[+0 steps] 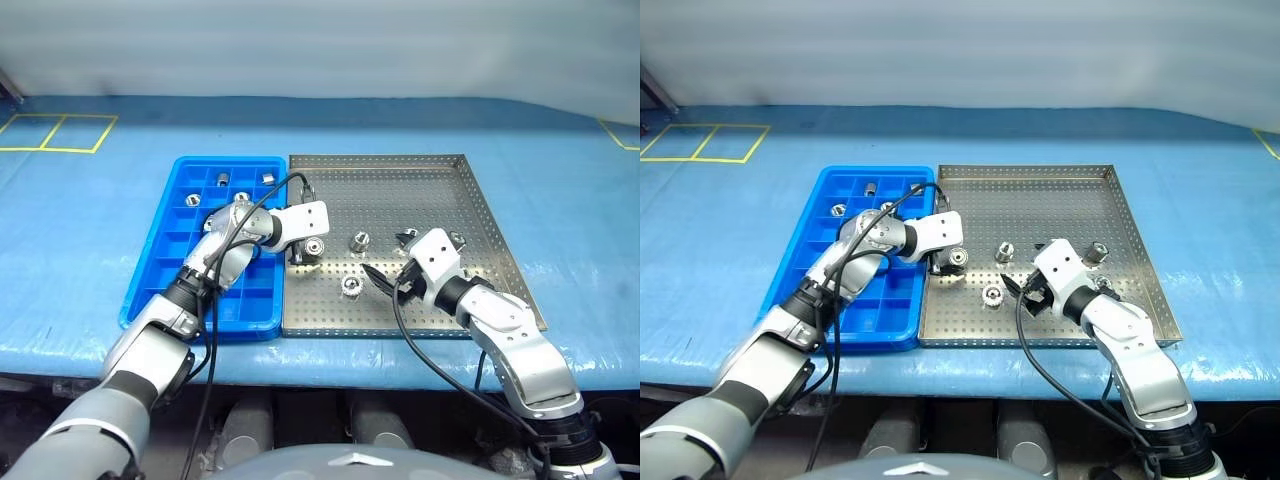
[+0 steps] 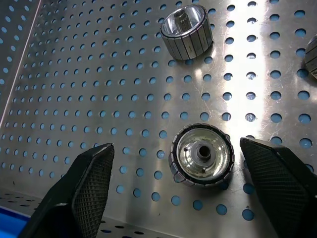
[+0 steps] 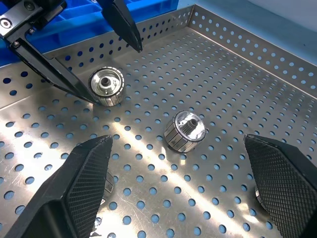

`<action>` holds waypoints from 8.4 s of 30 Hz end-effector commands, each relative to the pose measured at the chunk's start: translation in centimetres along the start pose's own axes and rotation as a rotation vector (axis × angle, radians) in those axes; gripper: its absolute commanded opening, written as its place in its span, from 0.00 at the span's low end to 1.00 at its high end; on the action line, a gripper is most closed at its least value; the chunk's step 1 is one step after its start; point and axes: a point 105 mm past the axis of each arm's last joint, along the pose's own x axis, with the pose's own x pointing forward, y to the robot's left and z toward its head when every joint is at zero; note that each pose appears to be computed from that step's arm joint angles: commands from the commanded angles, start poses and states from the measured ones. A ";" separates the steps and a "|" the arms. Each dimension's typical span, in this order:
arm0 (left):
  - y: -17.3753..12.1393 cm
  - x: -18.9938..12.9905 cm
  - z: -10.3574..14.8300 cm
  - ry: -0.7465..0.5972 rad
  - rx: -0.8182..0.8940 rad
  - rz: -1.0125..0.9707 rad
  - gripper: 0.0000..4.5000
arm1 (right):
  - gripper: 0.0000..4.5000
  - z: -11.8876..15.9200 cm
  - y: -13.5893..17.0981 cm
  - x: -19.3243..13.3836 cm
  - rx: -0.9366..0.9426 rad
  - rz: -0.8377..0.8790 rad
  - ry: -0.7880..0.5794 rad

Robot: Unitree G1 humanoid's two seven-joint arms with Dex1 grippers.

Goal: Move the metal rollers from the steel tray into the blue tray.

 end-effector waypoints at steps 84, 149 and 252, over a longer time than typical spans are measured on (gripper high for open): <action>1.3 -14.1 -8.7 0.069 -0.658 0.933 0.37 | 1.00 4.7 5.6 2.6 0.016 0.451 -0.157; -7.6 2.0 4.1 -0.269 -0.238 -0.143 0.59 | 1.00 0.5 2.2 -3.0 0.015 0.170 0.084; -1.8 -7.3 5.0 -0.473 -0.397 0.291 0.99 | 1.00 2.7 3.1 0.9 -0.044 0.264 -0.005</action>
